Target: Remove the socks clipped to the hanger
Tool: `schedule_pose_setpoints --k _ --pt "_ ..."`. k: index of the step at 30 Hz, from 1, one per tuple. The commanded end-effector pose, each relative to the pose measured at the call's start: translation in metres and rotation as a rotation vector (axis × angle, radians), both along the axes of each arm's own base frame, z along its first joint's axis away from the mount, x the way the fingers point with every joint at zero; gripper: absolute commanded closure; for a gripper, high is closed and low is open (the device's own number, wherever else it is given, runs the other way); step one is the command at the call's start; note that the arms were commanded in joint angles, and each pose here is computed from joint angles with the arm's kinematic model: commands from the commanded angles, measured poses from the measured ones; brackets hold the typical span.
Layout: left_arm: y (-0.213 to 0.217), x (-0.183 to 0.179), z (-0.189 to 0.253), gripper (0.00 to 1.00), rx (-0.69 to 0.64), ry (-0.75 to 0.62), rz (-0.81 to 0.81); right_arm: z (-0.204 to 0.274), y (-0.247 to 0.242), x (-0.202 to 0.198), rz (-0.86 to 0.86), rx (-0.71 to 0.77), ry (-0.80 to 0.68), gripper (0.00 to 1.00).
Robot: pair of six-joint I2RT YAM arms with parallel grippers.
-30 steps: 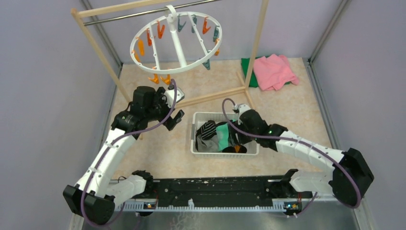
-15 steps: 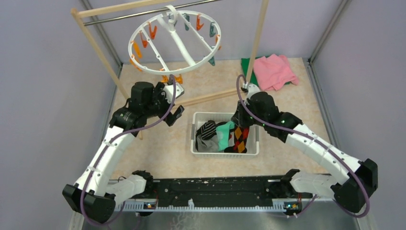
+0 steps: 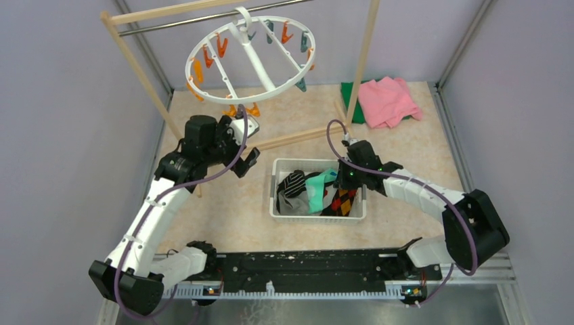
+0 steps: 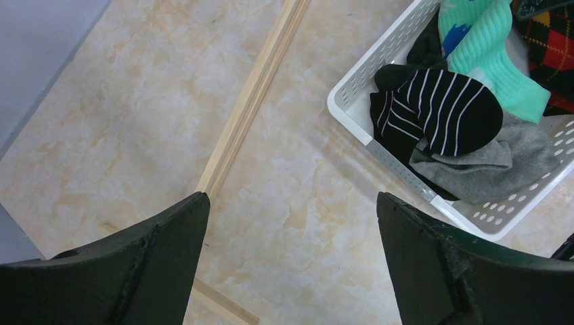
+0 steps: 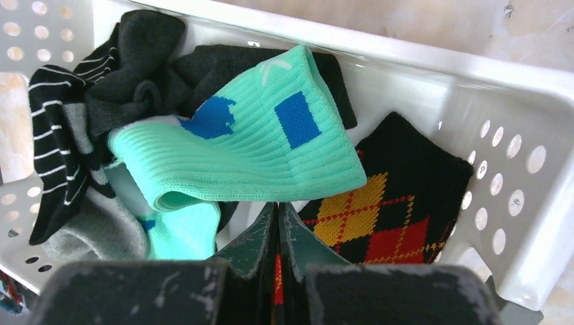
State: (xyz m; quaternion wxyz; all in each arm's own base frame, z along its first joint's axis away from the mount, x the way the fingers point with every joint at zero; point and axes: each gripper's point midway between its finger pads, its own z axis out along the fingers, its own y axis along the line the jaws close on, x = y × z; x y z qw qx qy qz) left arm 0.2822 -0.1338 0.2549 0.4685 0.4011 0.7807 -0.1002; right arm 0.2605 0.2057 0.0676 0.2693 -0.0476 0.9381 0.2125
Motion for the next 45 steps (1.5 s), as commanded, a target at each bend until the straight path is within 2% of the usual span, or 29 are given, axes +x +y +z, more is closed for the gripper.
schedule_pose_setpoints --k 1,5,7,8,9,10,15,19,21,24,26,31,39,43,45 --pt "-0.003 0.011 -0.001 0.01 -0.037 -0.029 0.018 0.054 0.010 0.024 0.006 0.073 -0.168 1.00" --pt "0.000 0.020 -0.035 0.01 -0.006 -0.012 0.032 0.124 -0.004 0.028 -0.059 0.125 -0.343 0.79" --pt "0.001 0.026 -0.051 0.01 0.004 -0.013 0.047 0.147 -0.022 0.029 -0.125 0.112 -0.419 0.54" --pt "0.002 0.030 -0.059 0.01 0.004 -0.016 0.059 0.154 -0.034 0.032 -0.171 0.088 -0.452 0.38" --pt "0.004 0.035 -0.063 0.01 -0.004 -0.029 0.076 0.158 -0.049 0.034 -0.223 0.054 -0.477 0.13" --pt "0.005 0.040 -0.068 0.01 -0.012 -0.044 0.087 0.160 -0.069 0.039 -0.300 0.005 -0.502 0.03" --pt "0.013 0.081 -0.096 0.01 -0.072 -0.118 0.188 0.150 -0.158 0.059 -0.591 -0.199 -0.578 0.01" --pt "0.025 0.102 -0.116 0.01 -0.117 -0.052 0.274 0.142 -0.209 0.057 -0.794 -0.279 -0.671 0.01" --pt "0.035 0.118 -0.117 0.01 -0.140 -0.035 0.343 0.142 -0.229 0.054 -0.890 -0.267 -0.737 0.01" --pt "0.043 0.133 -0.126 0.01 -0.156 0.102 0.414 0.133 -0.246 0.049 -0.918 -0.310 -0.863 0.01" --pt "0.047 0.139 -0.135 0.01 -0.163 0.121 0.453 0.116 -0.260 0.040 -0.958 -0.383 -0.894 0.01" --pt "0.061 0.141 -0.150 0.01 -0.207 0.015 0.470 0.094 -0.274 0.043 -0.953 -0.476 -0.852 0.01" --pt "0.077 0.135 -0.173 0.01 -0.275 -0.084 0.507 0.079 -0.260 0.069 -0.875 -0.413 -0.884 0.01" --pt "0.092 0.128 -0.165 0.01 -0.291 -0.222 0.550 0.070 -0.258 0.077 -0.852 -0.423 -0.907 0.01" --pt "0.094 0.121 -0.165 0.01 -0.312 -0.244 0.552 0.066 -0.257 0.081 -0.850 -0.417 -0.913 0.01"
